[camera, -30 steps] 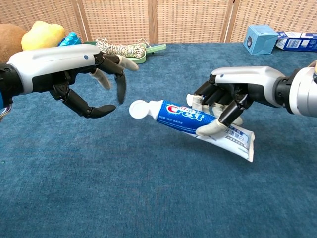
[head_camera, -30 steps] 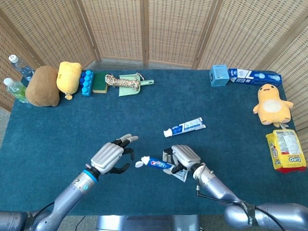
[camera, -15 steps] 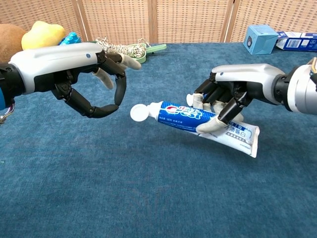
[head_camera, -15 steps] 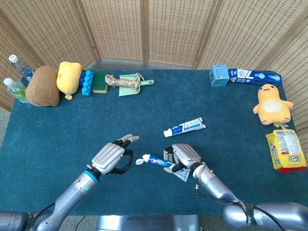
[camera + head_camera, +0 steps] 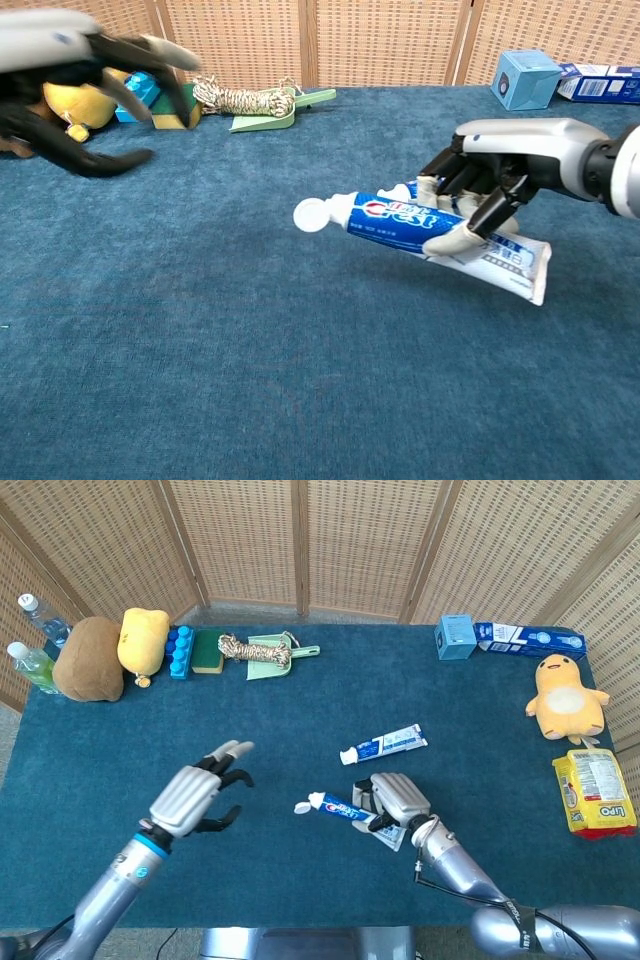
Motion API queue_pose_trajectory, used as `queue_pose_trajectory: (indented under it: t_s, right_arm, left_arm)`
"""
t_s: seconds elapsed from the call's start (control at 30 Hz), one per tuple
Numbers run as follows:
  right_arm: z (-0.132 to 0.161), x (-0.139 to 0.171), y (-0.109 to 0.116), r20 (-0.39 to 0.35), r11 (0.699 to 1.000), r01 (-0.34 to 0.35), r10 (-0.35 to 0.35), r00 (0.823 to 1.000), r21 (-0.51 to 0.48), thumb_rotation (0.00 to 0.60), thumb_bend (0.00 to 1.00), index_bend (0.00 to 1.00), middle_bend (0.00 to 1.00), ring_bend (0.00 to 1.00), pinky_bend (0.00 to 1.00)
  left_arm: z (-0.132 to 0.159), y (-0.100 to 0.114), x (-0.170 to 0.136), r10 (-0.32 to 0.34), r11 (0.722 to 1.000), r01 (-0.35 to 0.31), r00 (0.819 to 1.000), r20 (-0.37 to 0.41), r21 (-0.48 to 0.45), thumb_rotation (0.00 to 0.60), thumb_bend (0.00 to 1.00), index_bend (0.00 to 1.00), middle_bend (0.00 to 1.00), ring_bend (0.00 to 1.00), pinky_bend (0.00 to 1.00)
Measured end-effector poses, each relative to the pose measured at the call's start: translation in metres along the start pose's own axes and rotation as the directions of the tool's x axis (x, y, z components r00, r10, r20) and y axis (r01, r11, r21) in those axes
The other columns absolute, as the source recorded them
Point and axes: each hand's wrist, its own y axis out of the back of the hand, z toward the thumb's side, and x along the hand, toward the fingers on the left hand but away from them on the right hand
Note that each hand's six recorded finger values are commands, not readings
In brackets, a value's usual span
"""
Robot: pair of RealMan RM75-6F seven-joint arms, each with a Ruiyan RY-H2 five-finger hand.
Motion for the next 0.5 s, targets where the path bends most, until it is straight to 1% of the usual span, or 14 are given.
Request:
queue_pose_trajectory:
  t_s: [0.13, 0.2, 0.3, 0.33, 0.43, 0.47, 0.5]
  right_arm:
    - [-0.007, 0.003, -0.001, 0.005, 1.000, -0.010, 0.010, 1.000, 0.006, 0.600, 0.56, 0.85, 0.72, 0.66, 0.70]
    - [-0.010, 0.004, -0.002, 0.007, 1.000, -0.014, 0.014, 1.000, 0.017, 0.600, 0.55, 0.82, 0.70, 0.63, 0.68]
    - [-0.014, 0.006, -0.004, 0.007, 0.999, -0.017, 0.017, 1.000, 0.030, 0.600, 0.53, 0.74, 0.64, 0.57, 0.60]
    - [-0.016, 0.007, -0.006, 0.008, 0.999, -0.019, 0.019, 1.000, 0.038, 0.600, 0.52, 0.67, 0.60, 0.53, 0.55]
    - [-0.020, 0.006, -0.009, 0.014, 0.998, -0.023, 0.022, 1.000, 0.061, 0.600, 0.51, 0.48, 0.48, 0.41, 0.38]
    - [-0.022, 0.005, -0.010, 0.017, 0.997, -0.023, 0.022, 1.000, 0.075, 0.600, 0.50, 0.42, 0.45, 0.38, 0.34]
    - [-0.024, 0.004, -0.011, 0.019, 0.996, -0.022, 0.021, 1.000, 0.089, 0.600, 0.49, 0.38, 0.43, 0.36, 0.32]
  left_arm:
    - [-0.023, 0.018, -0.020, 0.051, 0.999, -0.052, 0.996, -0.068, -0.003, 0.600, 0.38, 0.34, 0.07, 0.04, 0.16]
    - [-0.032, 0.025, -0.028, 0.071, 0.997, -0.072, 0.993, -0.096, -0.003, 0.600, 0.38, 0.34, 0.07, 0.04, 0.17]
    - [-0.045, 0.033, -0.041, 0.093, 0.996, -0.094, 0.986, -0.137, 0.000, 0.600, 0.38, 0.34, 0.06, 0.03, 0.20]
    - [-0.050, 0.036, -0.045, 0.097, 0.995, -0.099, 0.983, -0.153, 0.000, 0.600, 0.38, 0.34, 0.06, 0.03, 0.21]
    - [-0.060, 0.040, -0.054, 0.105, 0.994, -0.108, 0.977, -0.185, -0.005, 0.600, 0.38, 0.34, 0.06, 0.03, 0.21]
    - [-0.062, 0.041, -0.056, 0.108, 0.994, -0.111, 0.975, -0.193, -0.007, 0.600, 0.38, 0.34, 0.06, 0.03, 0.21]
    - [-0.065, 0.042, -0.058, 0.111, 0.993, -0.115, 0.974, -0.199, -0.009, 0.600, 0.38, 0.34, 0.06, 0.03, 0.21]
